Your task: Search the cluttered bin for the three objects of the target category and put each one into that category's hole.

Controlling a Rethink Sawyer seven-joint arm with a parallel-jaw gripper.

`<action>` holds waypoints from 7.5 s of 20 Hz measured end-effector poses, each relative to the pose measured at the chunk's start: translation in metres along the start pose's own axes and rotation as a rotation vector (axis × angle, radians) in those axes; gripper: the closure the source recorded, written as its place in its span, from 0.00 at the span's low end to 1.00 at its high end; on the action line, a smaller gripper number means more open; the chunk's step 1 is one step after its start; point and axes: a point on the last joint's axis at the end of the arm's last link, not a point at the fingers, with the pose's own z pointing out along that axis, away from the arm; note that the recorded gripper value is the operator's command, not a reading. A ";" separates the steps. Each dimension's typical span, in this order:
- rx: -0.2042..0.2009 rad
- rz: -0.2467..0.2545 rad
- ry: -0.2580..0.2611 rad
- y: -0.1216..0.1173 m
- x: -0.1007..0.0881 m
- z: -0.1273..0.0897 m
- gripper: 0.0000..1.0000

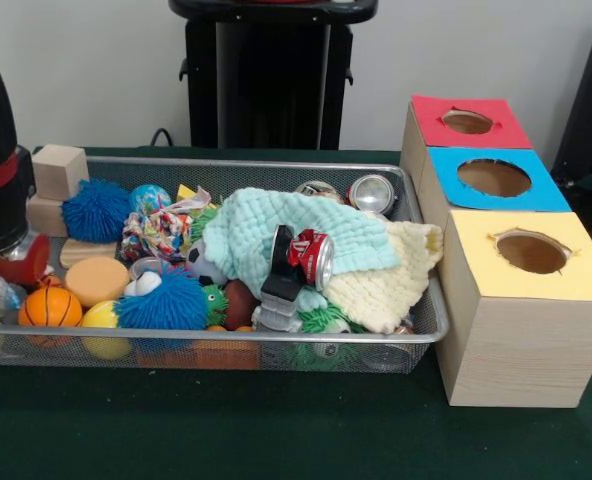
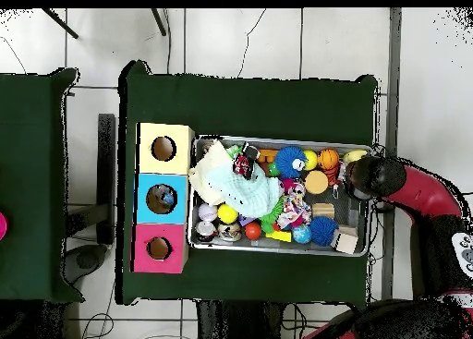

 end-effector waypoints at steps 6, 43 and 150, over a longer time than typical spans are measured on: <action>0.003 -0.005 0.000 0.000 0.003 -0.013 0.00; -0.053 0.032 0.017 0.017 0.011 -0.047 0.00; -0.099 0.082 0.090 0.025 -0.066 -0.071 1.00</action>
